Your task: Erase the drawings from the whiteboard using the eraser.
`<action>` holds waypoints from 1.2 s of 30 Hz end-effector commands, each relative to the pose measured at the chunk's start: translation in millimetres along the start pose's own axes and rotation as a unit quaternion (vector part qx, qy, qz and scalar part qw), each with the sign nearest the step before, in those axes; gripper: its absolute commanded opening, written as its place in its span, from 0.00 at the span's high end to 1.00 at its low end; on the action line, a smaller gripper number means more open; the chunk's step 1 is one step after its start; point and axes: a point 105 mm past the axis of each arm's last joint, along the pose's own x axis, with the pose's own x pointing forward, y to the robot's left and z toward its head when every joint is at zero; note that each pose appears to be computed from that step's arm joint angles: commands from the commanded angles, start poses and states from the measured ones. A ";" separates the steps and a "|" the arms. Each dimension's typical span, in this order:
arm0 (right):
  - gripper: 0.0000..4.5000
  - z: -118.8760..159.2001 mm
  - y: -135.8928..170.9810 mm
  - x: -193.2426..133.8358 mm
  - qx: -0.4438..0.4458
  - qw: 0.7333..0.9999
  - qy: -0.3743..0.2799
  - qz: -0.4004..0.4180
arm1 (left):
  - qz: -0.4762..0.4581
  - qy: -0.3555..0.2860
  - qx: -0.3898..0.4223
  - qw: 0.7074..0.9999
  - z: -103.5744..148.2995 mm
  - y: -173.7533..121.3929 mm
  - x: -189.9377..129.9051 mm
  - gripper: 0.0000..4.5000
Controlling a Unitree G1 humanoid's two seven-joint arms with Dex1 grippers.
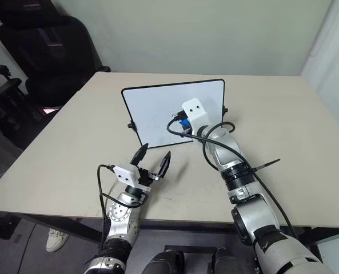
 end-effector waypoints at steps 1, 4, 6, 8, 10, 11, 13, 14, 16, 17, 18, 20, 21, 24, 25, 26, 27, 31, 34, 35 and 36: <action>0.76 21.1 9.8 -5.8 -0.019 0.999 -0.037 0.021 | 0.024 0.056 -0.027 0.998 -29.4 2.5 -23.3 0.00; 0.76 26.4 14.8 -7.7 -0.023 0.998 -0.047 0.033 | 0.024 0.057 -0.026 0.998 -30.2 2.5 -23.4 0.00; 0.76 35.0 15.8 -9.2 -0.023 0.997 -0.064 0.034 | 0.025 0.056 -0.026 0.998 -30.5 2.9 -23.3 0.00; 0.76 42.6 15.3 -10.5 -0.020 0.996 -0.076 0.032 | 0.026 0.056 -0.025 0.998 -30.3 3.6 -22.9 0.00; 0.76 45.6 13.7 -10.9 -0.020 0.996 -0.079 0.030 | 0.026 0.053 -0.024 0.998 -28.5 4.3 -20.1 0.00; 0.76 46.0 13.4 -11.0 -0.020 0.996 -0.080 0.030 | 0.027 0.049 -0.024 0.998 -26.7 4.7 -17.6 0.00; 0.76 45.7 13.6 -11.2 -0.021 0.996 -0.080 0.030 | 0.027 0.045 -0.022 0.998 -23.7 5.0 -13.2 0.00; 0.76 45.4 13.8 -11.3 -0.021 0.996 -0.080 0.031 | 0.027 0.044 -0.022 0.998 -22.8 5.0 -11.7 0.00; 0.76 44.9 15.4 -11.2 -0.019 0.996 -0.080 0.036 | 0.028 0.043 -0.021 0.998 -21.3 4.8 -9.1 0.00; 0.76 44.9 16.7 -11.1 -0.018 0.996 -0.080 0.039 | 0.028 0.042 -0.021 0.999 -20.3 4.5 -7.8 0.00; 0.76 45.6 18.1 -11.1 -0.017 0.996 -0.082 0.042 | 0.028 0.041 -0.021 0.999 -19.2 4.0 -6.6 0.00; 0.76 49.9 21.0 -10.9 -0.012 0.995 -0.093 0.046 | 0.027 0.041 -0.020 0.999 -17.6 3.1 -5.0 0.00; 0.76 52.4 21.8 -10.6 -0.012 0.994 -0.099 0.046 | 0.027 0.041 -0.020 0.999 -17.0 2.7 -4.4 0.00; 0.76 56.4 22.7 -6.9 -0.014 0.994 -0.103 0.042 | 0.026 0.041 -0.021 0.999 -15.5 1.2 -2.9 0.00; 0.76 57.1 23.0 -5.6 -0.015 0.994 -0.103 0.041 | 0.026 0.041 -0.021 0.999 -14.9 0.7 -2.5 0.00; 0.76 57.5 23.1 -4.8 -0.015 0.994 -0.103 0.041 | 0.026 0.041 -0.021 0.999 -14.6 0.4 -2.3 0.00; 0.76 58.6 24.1 -3.0 -0.016 0.994 -0.103 0.041 | 0.026 0.041 -0.022 0.999 -14.1 0.1 -1.9 0.00; 0.76 58.2 26.0 7.5 -0.020 0.995 -0.096 0.036 | 0.026 0.039 -0.022 0.999 -11.3 -1.6 -0.3 0.00; 0.76 57.5 29.1 12.3 -0.024 0.995 -0.092 0.040 | 0.026 0.035 -0.021 0.999 -6.8 -4.5 2.1 0.00; 0.76 57.1 29.9 13.6 -0.025 0.995 -0.091 0.041 | 0.025 0.034 -0.021 0.999 -5.2 -5.5 3.1 0.00; 0.76 54.9 30.5 16.3 -0.029 0.995 -0.085 0.039 | 0.025 0.032 -0.020 0.999 -3.1 -6.5 4.1 0.00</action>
